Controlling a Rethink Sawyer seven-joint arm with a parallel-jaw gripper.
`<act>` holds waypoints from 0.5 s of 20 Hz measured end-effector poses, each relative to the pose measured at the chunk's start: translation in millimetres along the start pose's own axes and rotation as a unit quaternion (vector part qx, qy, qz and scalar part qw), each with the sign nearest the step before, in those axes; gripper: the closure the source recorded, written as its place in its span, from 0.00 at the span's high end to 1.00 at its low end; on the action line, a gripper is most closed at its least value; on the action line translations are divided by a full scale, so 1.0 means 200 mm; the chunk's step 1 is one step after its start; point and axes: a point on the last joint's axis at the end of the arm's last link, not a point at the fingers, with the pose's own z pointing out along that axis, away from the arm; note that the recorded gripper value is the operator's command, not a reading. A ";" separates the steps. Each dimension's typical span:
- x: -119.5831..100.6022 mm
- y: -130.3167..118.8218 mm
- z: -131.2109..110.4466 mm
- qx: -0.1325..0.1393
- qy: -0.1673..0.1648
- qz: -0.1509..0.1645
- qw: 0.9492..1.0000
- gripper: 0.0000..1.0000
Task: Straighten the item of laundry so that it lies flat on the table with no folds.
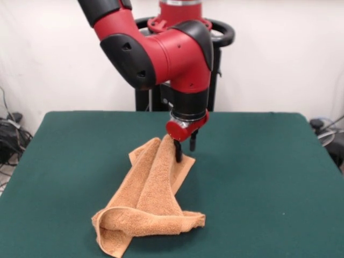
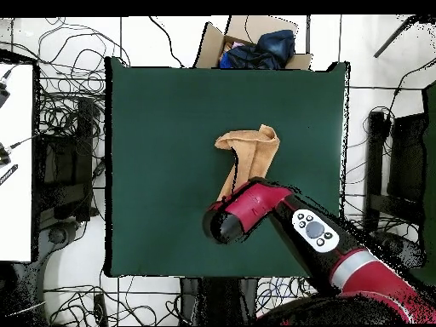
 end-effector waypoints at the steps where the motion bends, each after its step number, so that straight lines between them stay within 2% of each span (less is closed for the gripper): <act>1: 0.00 -0.01 0.00 0.002 -0.006 0.001 1.000 1.00; 10: -0.01 -0.03 0.02 0.002 -0.021 0.011 1.000 1.00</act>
